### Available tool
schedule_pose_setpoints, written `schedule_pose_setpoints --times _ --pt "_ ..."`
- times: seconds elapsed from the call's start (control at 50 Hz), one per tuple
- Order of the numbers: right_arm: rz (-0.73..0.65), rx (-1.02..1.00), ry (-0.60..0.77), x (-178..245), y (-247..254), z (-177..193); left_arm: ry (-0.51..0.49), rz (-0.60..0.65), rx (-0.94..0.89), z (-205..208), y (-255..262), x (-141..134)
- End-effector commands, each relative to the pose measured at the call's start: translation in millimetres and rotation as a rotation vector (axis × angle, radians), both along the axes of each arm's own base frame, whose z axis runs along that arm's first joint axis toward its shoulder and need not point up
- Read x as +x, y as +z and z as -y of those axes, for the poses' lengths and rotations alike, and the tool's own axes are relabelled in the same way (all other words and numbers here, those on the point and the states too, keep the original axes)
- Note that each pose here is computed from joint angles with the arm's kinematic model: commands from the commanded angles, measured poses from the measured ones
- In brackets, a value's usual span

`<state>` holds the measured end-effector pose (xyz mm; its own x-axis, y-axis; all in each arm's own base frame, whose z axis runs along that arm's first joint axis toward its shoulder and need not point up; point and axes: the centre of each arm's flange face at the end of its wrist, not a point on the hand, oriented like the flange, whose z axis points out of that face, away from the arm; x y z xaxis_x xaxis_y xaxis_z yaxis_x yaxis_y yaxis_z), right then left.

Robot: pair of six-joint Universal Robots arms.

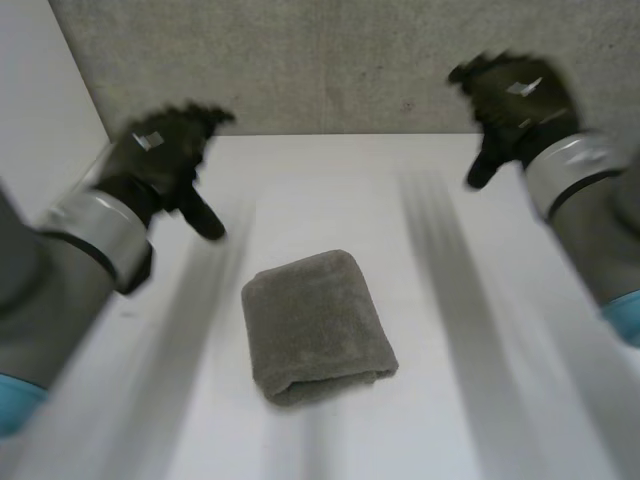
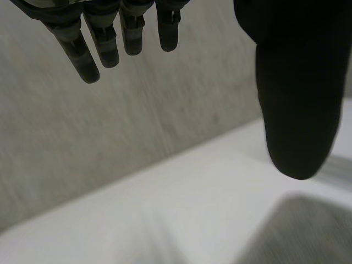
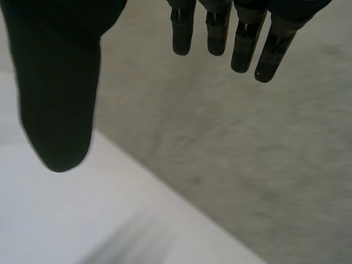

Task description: Fold the towel.

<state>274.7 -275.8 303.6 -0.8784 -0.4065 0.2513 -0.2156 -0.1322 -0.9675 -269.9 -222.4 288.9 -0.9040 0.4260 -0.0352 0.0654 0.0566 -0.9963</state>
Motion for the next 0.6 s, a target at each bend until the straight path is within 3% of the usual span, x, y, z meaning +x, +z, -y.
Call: schedule_pose_setpoints --times 0.02,0.14,0.6 --pt "0.022 -0.007 -0.127 -41.9 41.3 -10.3 0.007 -0.103 -0.029 -6.2 65.6 31.3" --pt "0.009 0.093 -0.156 -56.6 29.2 -19.2 0.006 -0.115 0.019 -7.8 59.1 40.3" --pt "-0.004 0.138 -0.062 -50.8 14.7 -34.8 -0.003 -0.107 0.023 -8.2 23.6 38.6"
